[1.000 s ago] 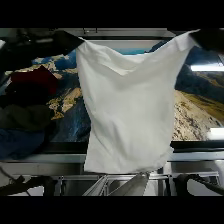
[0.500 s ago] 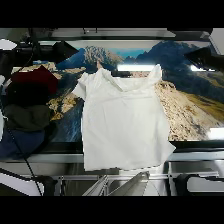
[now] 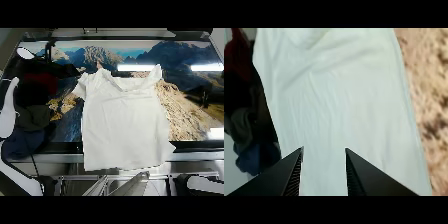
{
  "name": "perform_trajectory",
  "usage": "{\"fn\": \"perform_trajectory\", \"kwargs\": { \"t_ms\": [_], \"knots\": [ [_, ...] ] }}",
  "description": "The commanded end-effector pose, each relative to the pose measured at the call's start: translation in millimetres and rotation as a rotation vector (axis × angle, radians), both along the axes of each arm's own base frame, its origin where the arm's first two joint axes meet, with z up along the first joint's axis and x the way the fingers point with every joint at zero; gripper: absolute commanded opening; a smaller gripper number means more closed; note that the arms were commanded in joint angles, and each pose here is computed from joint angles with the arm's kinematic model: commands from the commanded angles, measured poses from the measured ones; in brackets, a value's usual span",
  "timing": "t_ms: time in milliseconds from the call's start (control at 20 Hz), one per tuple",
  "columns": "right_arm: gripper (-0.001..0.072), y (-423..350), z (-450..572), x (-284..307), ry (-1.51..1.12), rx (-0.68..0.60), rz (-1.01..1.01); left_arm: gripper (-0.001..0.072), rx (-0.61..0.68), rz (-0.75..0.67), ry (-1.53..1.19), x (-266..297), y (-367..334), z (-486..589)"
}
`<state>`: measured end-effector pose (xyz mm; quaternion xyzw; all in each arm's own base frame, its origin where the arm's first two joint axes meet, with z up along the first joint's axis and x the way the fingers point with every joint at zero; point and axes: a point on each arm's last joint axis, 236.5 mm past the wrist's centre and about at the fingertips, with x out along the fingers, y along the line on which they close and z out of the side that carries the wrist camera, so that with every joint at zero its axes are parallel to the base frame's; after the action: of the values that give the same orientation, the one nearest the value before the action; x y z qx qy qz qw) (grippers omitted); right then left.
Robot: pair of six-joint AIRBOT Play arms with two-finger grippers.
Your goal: Fold the shirts.
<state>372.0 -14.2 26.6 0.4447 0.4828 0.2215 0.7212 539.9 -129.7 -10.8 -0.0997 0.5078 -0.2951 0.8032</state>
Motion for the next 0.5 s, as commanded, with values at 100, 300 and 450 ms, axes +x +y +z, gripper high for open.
{"fn": "perform_trajectory", "kwargs": {
  "t_ms": [100, 300, 450],
  "knots": [
    [0.0456, 28.3, -49.2, -65.3, 0.231, 0.061, 0.028, 0.0695, 0.129, -0.083, 0.078, -14.6, -26.6, -59.4],
    [0.0456, 32.3, -57.6, -75.7, 0.265, 0.063, 0.039, 0.0694, 0.131, -0.092, 0.046, -8.9, -49.6, -70.6],
    [0.0459, 33.1, -64.6, -85.5, 0.313, 0.055, 0.046, 0.0131, 0.131, -0.073, 0.007, 0.8, -53.4, -68.8]
  ]
}}
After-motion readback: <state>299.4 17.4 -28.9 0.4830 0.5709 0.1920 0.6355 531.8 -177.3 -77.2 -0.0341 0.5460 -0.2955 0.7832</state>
